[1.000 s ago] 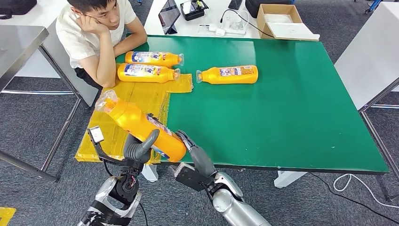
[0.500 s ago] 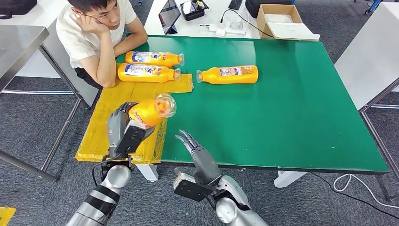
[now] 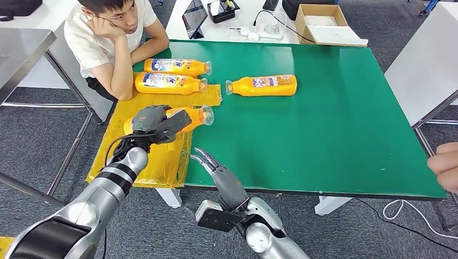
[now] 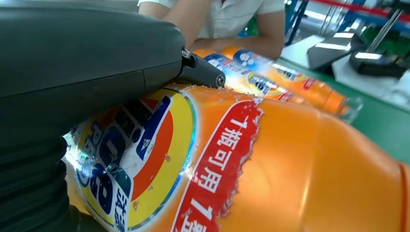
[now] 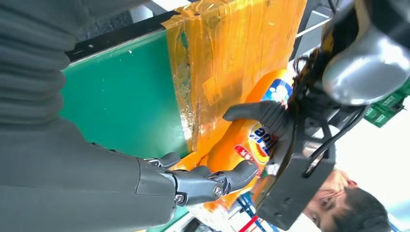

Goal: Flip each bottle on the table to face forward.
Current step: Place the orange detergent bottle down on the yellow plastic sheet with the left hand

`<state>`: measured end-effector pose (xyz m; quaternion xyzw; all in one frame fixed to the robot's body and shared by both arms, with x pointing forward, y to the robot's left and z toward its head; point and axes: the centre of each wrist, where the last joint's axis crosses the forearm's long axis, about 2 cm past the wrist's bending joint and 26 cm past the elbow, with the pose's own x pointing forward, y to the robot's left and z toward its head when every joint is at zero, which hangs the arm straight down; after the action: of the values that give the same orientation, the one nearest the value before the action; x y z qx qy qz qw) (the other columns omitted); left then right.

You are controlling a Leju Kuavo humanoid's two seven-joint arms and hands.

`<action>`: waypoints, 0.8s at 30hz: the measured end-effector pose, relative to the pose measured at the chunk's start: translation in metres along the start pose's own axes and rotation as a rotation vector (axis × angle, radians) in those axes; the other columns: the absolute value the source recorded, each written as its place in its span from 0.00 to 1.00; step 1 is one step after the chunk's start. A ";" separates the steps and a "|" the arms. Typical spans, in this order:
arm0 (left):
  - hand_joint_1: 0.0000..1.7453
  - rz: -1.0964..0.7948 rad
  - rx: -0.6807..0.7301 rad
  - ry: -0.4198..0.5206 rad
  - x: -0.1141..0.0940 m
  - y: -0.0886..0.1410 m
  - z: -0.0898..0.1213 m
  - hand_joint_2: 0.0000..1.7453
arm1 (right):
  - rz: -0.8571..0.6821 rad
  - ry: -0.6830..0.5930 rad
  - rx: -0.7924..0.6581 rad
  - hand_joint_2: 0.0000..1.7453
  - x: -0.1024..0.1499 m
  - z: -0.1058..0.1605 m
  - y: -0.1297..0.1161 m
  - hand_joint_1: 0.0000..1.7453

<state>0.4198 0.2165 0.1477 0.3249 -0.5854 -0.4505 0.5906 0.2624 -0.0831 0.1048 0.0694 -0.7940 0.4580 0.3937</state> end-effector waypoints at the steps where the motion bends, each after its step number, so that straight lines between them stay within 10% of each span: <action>1: 1.00 -0.008 -0.020 0.011 -0.001 0.003 -0.003 1.00 | -0.004 -0.003 0.002 1.00 0.000 0.000 0.000 0.00; 19: 0.88 -0.175 -0.424 0.247 -0.020 -0.004 -0.011 1.00 | -0.076 -0.039 0.012 1.00 0.001 -0.010 0.008 0.00; 24: 0.60 -0.178 -0.439 0.248 -0.020 -0.003 -0.011 1.00 | -0.079 -0.034 0.015 1.00 0.000 -0.009 0.009 0.00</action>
<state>0.4319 0.2319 0.1354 0.2920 -0.3658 -0.5736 0.6722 0.2635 -0.0708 0.1019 0.1115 -0.7939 0.4466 0.3973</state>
